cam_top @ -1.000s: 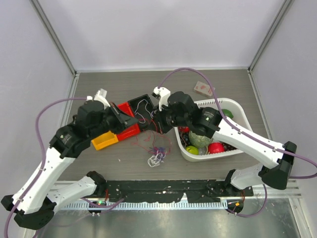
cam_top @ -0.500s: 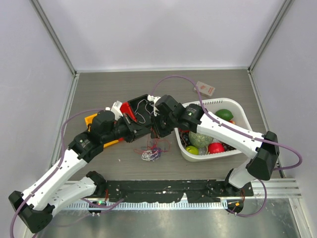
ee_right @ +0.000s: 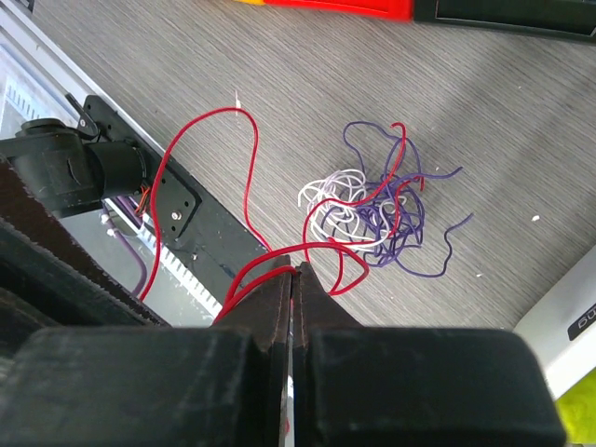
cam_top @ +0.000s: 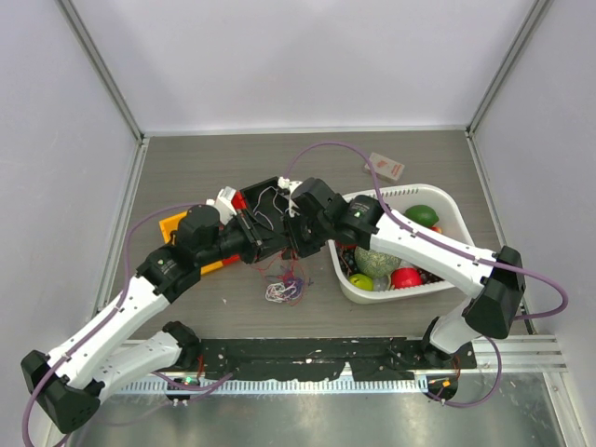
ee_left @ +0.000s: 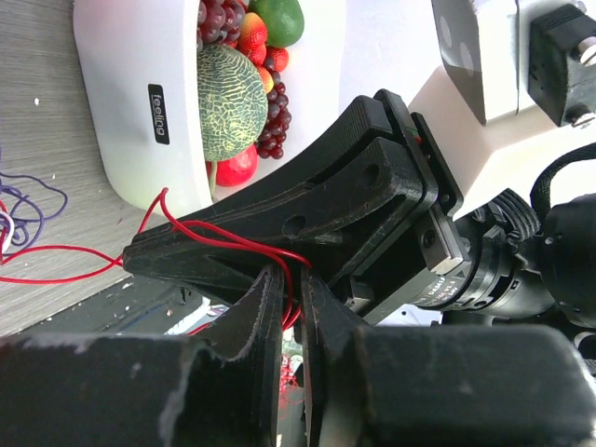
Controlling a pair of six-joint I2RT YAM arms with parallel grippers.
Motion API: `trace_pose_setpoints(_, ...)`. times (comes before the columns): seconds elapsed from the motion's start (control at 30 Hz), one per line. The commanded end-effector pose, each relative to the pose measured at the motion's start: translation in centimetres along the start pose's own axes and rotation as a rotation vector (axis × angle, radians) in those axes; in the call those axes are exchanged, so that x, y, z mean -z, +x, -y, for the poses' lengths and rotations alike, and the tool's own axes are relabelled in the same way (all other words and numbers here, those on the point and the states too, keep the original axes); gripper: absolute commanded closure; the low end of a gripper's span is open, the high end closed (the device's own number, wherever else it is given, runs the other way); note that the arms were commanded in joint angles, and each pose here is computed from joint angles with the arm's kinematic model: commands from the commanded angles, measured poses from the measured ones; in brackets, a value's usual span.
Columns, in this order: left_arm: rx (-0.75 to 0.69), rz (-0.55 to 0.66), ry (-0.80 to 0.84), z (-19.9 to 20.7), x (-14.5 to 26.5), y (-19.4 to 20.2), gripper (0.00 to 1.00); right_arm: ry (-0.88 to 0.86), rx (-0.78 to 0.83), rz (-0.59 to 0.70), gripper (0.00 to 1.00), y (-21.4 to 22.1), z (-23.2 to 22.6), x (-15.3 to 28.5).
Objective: Untangle the cables
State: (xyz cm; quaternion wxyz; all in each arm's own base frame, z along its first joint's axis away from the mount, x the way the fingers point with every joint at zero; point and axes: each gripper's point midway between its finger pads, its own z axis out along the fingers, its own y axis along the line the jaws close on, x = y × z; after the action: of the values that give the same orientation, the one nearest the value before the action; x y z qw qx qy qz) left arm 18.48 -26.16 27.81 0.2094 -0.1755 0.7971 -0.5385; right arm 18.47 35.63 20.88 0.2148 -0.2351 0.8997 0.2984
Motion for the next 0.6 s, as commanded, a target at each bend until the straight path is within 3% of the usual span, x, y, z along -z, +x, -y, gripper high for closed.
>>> trace_pose_setpoints(0.0,-0.024,-0.012,0.105,3.1,0.7,0.1,0.84,-0.062,-0.010,0.065,0.99,-1.4,-1.5,1.3)
trace_pose_setpoints(0.3,-0.021,0.038,0.117,3.1,2.6,-0.1,0.79,-0.135,-0.035,0.078,0.99,-1.7,-2.8,1.9)
trace_pose_setpoints(0.57,-0.022,0.016,0.114,3.4,1.7,0.0,0.75,-0.192,-0.053,0.092,0.99,-2.4,-4.1,2.4)
